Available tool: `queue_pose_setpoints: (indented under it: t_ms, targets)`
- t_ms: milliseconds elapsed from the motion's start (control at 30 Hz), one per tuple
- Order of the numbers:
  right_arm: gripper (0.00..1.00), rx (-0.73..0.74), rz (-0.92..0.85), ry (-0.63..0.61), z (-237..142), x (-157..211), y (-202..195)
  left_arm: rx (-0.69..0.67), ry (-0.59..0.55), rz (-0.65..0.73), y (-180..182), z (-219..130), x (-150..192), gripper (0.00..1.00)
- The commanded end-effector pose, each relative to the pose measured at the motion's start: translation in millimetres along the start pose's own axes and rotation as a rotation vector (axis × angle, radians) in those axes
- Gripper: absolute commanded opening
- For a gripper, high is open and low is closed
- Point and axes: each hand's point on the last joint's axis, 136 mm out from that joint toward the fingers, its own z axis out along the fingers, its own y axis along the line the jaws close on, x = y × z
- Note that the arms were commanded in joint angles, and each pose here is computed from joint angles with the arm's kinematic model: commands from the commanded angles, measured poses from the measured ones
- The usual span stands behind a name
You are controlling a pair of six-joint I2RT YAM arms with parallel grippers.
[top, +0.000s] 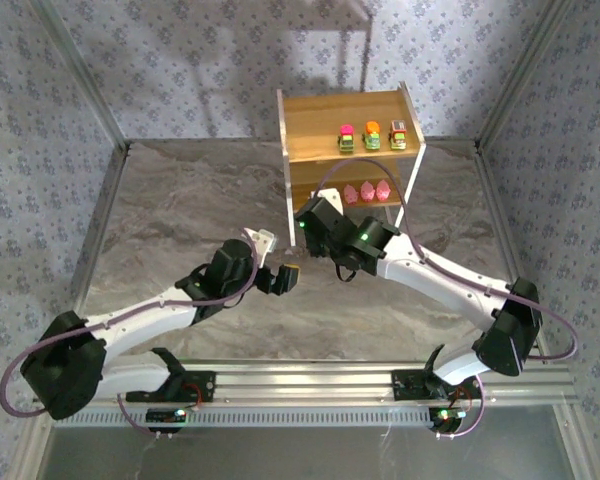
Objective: Place and organize the plastic toys onto the shelf
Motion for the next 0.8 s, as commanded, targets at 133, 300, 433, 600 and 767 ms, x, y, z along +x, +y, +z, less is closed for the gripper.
queue_pose_setpoints:
  t_ms: [133, 300, 433, 600, 767]
  targets:
    - [0.36, 0.002, -0.026, -0.089, -36, -35, -2, 0.052, -0.055, 0.036, -14, -4, -11, 1.0]
    - [0.36, -0.002, -0.027, -0.122, -47, -49, -1, 0.054, -0.053, 0.041, -15, -4, -11, 1.0]
    - [0.36, -0.005, -0.024, -0.145, -53, -59, -1, 0.055, -0.056, 0.043, -15, -5, -11, 0.99]
    - [0.36, -0.007, -0.026, -0.171, -62, -72, -1, 0.056, -0.054, 0.046, -16, -4, -11, 1.0]
    - [0.36, -0.007, -0.027, -0.196, -68, -87, 0, 0.058, -0.052, 0.048, -17, -4, -11, 1.0]
